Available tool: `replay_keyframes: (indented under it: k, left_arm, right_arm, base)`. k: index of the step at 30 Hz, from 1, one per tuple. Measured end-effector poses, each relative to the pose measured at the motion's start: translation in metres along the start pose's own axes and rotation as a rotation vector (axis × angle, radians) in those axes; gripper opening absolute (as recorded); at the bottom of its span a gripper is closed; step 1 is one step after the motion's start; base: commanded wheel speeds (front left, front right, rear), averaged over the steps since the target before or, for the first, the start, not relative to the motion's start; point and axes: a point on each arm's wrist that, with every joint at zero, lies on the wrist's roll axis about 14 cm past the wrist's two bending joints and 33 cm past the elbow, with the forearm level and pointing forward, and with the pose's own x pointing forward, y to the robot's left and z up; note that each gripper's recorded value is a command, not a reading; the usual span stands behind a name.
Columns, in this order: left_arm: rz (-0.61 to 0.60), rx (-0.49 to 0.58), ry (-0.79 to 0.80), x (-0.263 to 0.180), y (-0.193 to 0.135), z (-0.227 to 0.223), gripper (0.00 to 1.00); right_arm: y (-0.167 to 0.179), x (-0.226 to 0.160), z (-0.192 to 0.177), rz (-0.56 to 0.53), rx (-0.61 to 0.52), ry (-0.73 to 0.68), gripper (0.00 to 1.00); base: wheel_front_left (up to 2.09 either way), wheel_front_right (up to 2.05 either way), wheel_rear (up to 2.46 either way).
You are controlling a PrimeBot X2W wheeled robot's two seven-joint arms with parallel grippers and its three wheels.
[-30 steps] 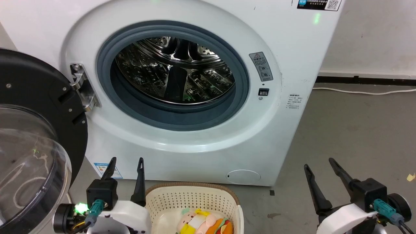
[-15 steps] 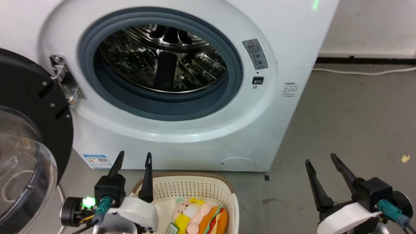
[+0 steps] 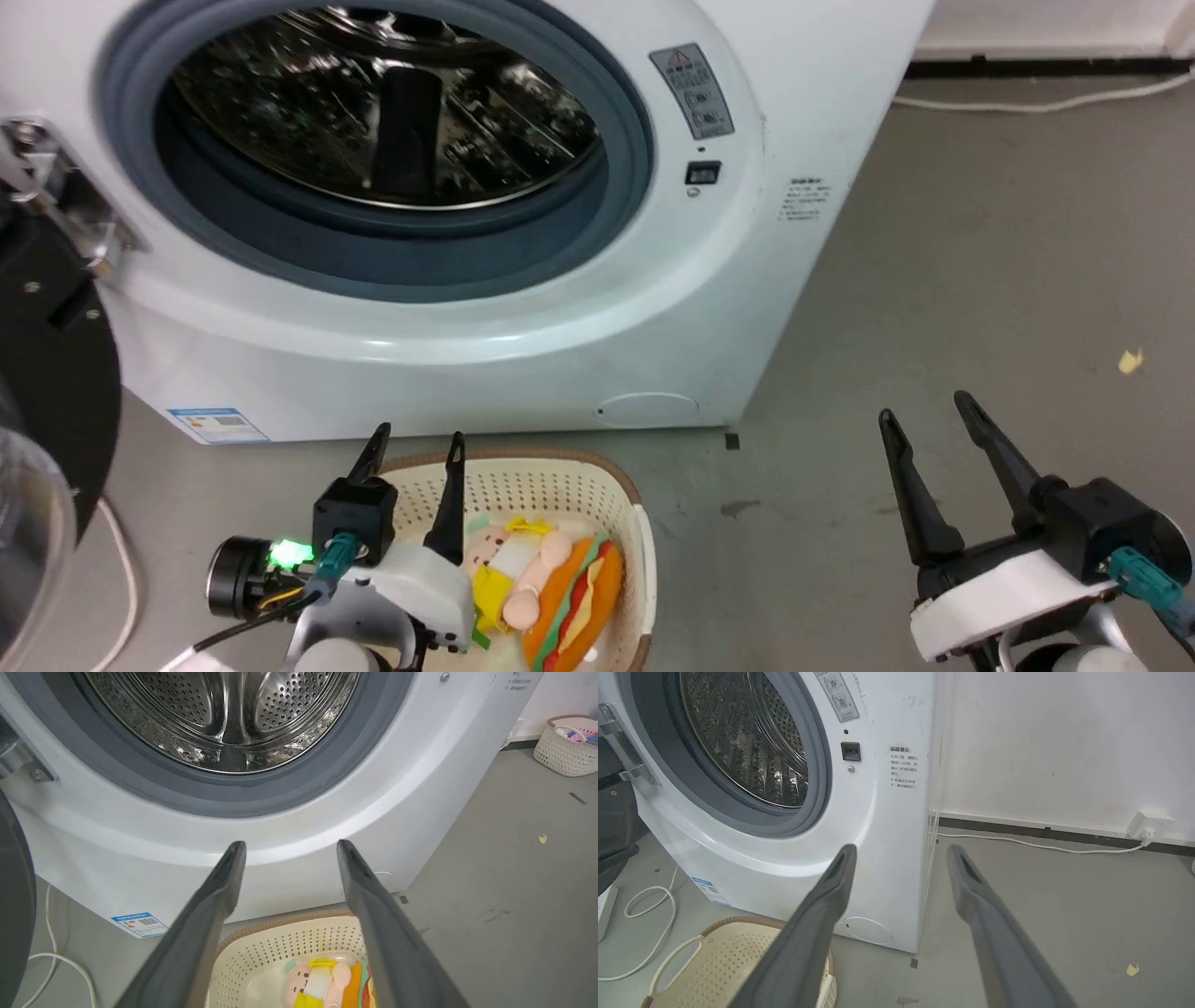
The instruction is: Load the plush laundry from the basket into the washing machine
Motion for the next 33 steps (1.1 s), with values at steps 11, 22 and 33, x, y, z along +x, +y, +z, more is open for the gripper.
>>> replay_keyframes:
  k: [11,22,33]
  left_arm:
    - [-0.103,0.008,0.151,0.033,-0.024,-0.051,1.00]
    - [-0.202,0.036,0.377,0.051,-0.043,-0.123,1.00]
    - [-0.318,0.077,0.613,0.048,-0.065,-0.194,1.00]
  right_arm:
    - [-0.014,0.009,-0.015,-0.041,0.023,0.025,1.00]
    - [-0.034,0.015,-0.028,-0.100,0.040,0.044,1.00]
    - [-0.049,0.019,-0.044,-0.146,0.052,0.072,1.00]
  base:
    - [0.00,0.00,0.00]
    - [0.00,0.00,0.00]
    - [0.00,0.00,0.00]
